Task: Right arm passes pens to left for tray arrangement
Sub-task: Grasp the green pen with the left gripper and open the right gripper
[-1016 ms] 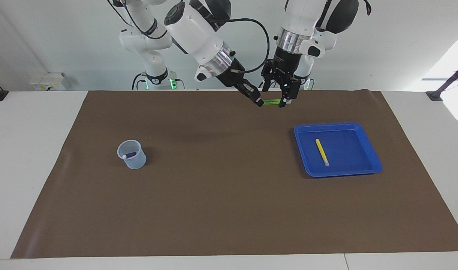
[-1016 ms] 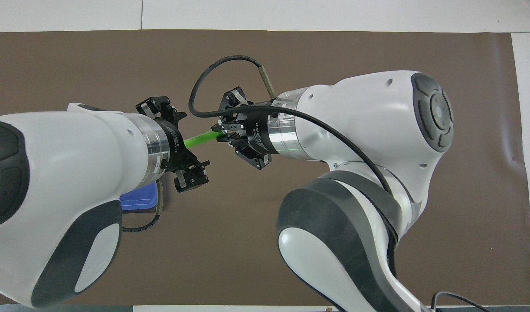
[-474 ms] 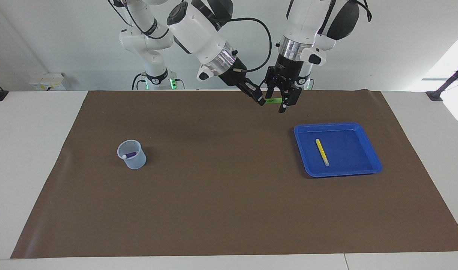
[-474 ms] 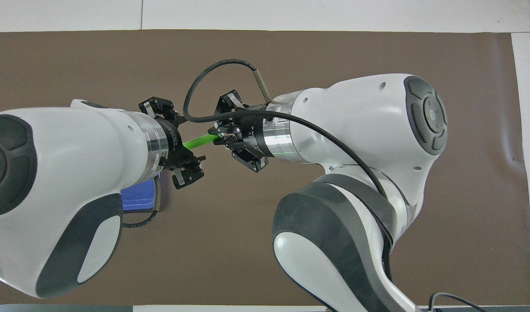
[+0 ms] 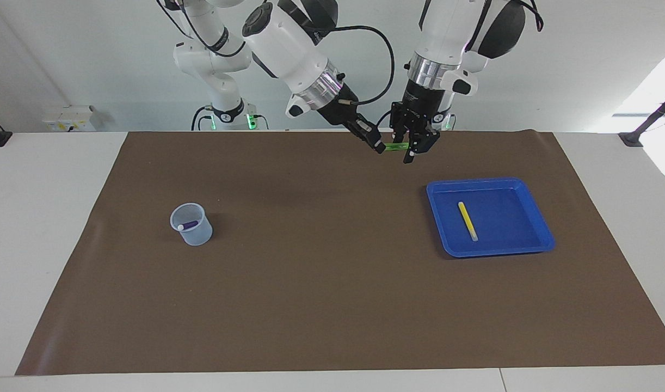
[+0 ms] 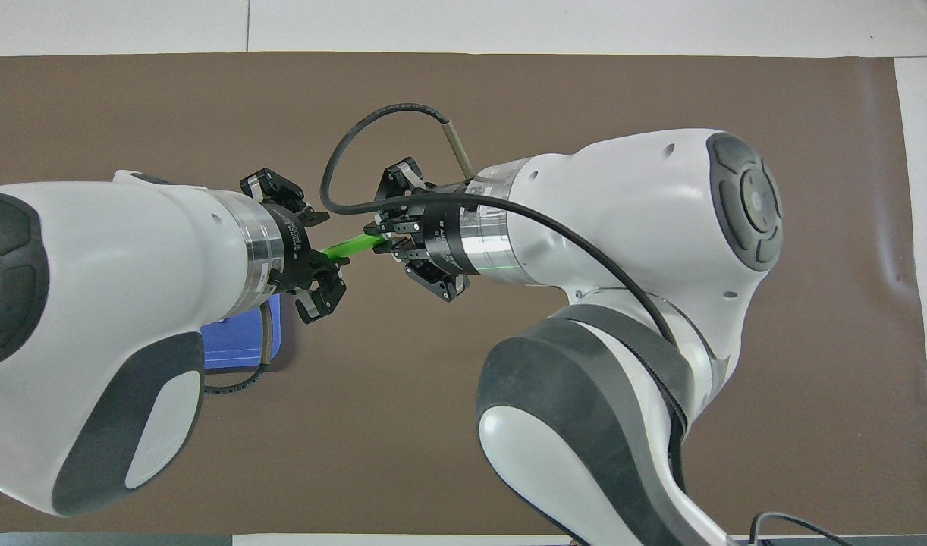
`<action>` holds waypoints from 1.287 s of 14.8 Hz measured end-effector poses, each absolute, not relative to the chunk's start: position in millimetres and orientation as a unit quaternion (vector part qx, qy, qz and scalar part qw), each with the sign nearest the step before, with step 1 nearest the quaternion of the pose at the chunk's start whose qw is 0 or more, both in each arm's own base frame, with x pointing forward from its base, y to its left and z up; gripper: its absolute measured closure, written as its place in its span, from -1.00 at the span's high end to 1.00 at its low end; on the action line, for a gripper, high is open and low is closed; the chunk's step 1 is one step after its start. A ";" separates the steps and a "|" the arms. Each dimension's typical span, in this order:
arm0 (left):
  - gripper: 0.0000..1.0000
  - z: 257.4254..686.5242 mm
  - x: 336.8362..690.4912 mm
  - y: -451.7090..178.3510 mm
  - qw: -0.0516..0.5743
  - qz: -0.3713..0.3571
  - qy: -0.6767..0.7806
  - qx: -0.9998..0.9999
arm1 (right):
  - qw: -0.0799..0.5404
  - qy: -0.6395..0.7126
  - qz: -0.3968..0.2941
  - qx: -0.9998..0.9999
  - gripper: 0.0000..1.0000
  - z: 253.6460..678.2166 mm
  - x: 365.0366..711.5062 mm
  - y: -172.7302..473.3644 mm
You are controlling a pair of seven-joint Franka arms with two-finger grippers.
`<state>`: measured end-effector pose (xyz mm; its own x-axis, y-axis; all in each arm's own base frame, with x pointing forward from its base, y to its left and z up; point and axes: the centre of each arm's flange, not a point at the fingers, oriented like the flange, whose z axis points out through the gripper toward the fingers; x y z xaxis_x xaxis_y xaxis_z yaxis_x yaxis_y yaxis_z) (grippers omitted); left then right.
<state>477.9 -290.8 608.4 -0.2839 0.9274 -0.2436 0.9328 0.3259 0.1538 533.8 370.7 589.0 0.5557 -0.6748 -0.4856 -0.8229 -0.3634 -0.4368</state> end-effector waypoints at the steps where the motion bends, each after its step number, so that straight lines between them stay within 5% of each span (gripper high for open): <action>1: 0.03 608.9 477.7 -290.8 0.145 -0.009 0.801 0.581 | 0.330 0.458 0.112 -0.818 -0.66 589.0 533.8 370.7; 6: -0.03 609.3 477.5 -290.6 0.145 -0.008 0.801 0.581 | 0.331 0.458 0.112 -0.818 -0.66 589.2 534.0 370.6; 10: -0.64 610.1 472.9 -293.7 0.140 -0.005 0.794 0.591 | 0.339 0.461 0.106 -0.813 -0.66 589.3 537.6 370.0; 18: -0.64 611.5 471.6 -294.5 0.140 0.005 0.790 0.597 | 0.340 0.460 0.105 -0.813 -0.66 590.0 537.5 371.0; 19: -0.64 611.6 472.2 -293.7 0.140 0.006 0.790 0.597 | 0.339 0.460 0.106 -0.814 -0.52 589.6 537.3 371.0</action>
<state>472.2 -293.7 611.6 -0.2487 0.9448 -0.2132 0.9412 0.2877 0.1769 537.3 371.0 589.6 0.5543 -0.6764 -0.4849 -0.8206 -0.3470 -0.4541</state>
